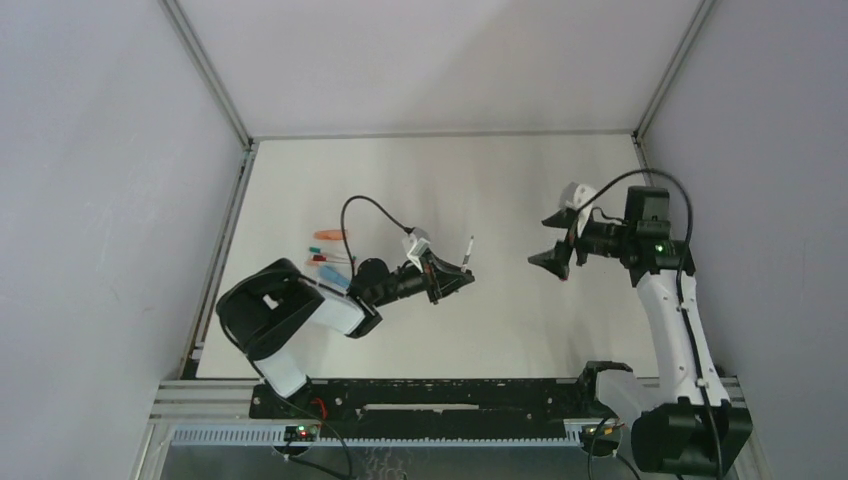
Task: Insert the pens into the pen caps
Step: Move the pen cap to the center of the board.
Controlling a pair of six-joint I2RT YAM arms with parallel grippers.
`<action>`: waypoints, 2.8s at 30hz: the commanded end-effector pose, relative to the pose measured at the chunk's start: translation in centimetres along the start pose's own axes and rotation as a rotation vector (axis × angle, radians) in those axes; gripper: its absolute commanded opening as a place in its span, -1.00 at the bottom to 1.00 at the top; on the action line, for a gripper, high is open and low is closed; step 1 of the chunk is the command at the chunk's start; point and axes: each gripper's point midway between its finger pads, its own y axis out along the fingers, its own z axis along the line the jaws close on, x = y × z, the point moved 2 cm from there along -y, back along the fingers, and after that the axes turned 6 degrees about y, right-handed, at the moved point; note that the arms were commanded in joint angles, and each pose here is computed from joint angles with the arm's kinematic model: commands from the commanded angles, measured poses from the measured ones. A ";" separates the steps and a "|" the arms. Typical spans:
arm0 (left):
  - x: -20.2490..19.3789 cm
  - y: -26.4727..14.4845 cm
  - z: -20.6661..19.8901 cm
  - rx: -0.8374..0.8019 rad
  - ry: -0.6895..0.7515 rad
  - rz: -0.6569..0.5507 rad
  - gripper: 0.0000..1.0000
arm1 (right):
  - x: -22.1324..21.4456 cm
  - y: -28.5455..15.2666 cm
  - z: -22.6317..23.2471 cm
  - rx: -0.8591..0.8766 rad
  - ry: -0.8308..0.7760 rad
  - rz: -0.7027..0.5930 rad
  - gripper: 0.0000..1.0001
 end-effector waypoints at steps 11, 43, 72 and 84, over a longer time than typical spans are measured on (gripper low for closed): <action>3.0 -3.9 1.0 0.165 0.203 -0.120 -1.00 | -14.2 -5.7 -8.8 0.339 -1.004 0.978 0.43; 2.7 -3.8 0.8 0.142 0.198 -0.107 -0.98 | -21.1 0.2 -12.8 0.455 -1.085 1.163 -0.18; 2.6 -3.6 0.6 0.122 0.192 -0.100 -0.97 | -23.0 0.9 -9.3 0.544 -0.871 1.197 -0.85; 3.2 -4.8 1.4 0.202 0.204 -0.134 -0.98 | -20.9 5.4 -3.3 0.649 -1.071 1.122 -0.85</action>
